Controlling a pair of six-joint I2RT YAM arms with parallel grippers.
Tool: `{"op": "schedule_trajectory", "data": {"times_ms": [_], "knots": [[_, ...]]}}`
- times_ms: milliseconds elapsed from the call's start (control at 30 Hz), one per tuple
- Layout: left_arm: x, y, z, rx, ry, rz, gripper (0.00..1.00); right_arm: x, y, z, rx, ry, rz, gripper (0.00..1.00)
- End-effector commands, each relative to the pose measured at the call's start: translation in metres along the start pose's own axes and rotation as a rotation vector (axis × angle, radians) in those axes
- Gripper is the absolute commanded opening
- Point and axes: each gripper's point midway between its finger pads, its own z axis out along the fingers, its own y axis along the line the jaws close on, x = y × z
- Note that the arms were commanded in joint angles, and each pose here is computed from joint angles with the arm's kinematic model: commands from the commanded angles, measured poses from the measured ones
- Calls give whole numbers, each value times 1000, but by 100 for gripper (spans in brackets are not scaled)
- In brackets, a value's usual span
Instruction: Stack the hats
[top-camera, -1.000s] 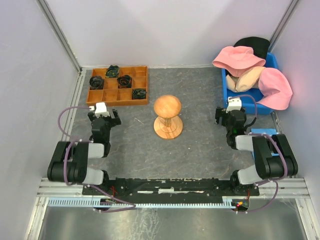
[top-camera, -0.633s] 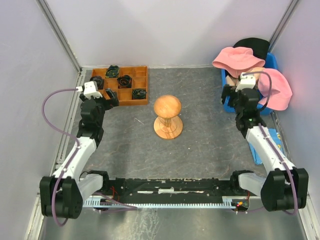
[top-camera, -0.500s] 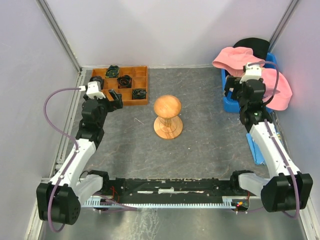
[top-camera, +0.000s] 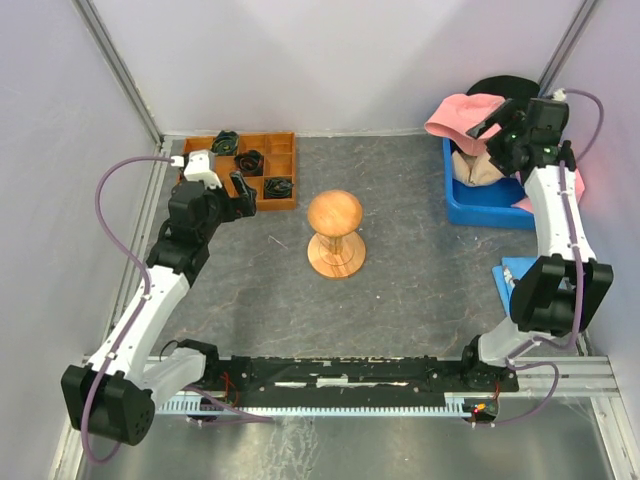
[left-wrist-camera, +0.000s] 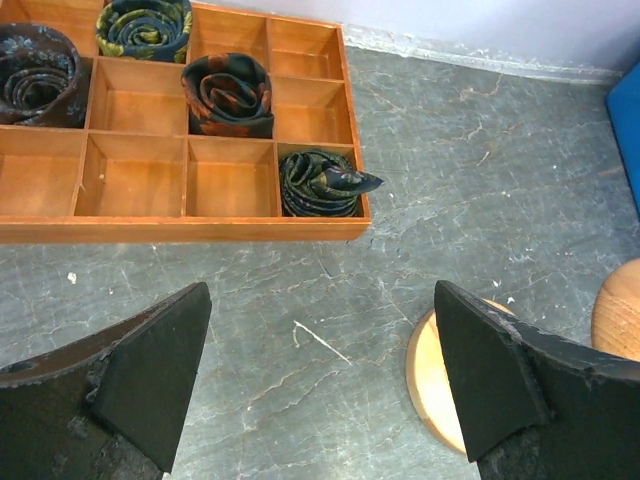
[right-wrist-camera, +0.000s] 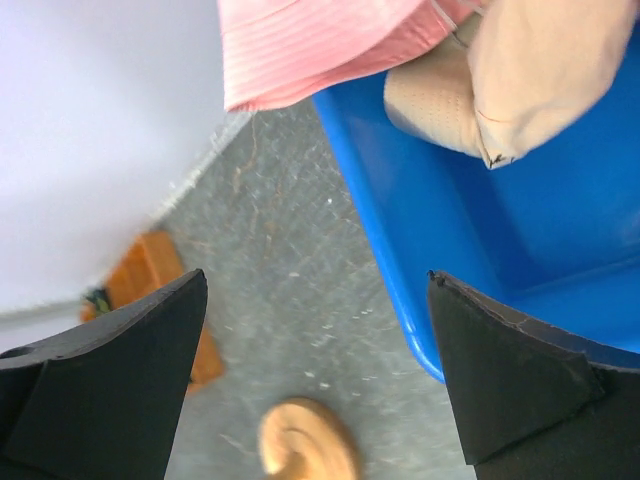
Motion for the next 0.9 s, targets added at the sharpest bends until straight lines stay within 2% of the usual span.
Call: {"op": "schedule_trajectory", "data": {"times_ms": [0,200,367,633,867], "knots": [[-12,-7,-10,27,-17,-2,99,-15,15,7,-37,30,401,99],[-15,-18,-5,76,-2,-11,99,-22,7,48,-47,5,550,98],[-24,-33,7,129,14,-42,99,-31,-8,85,-10,-51,609,97],[-43,-43,18,133,-32,-73,99,-55,-18,152,-39,-155,658,96],[-28,-47,36,143,37,-76,99,-64,-23,197,-48,-192,654,92]]}}
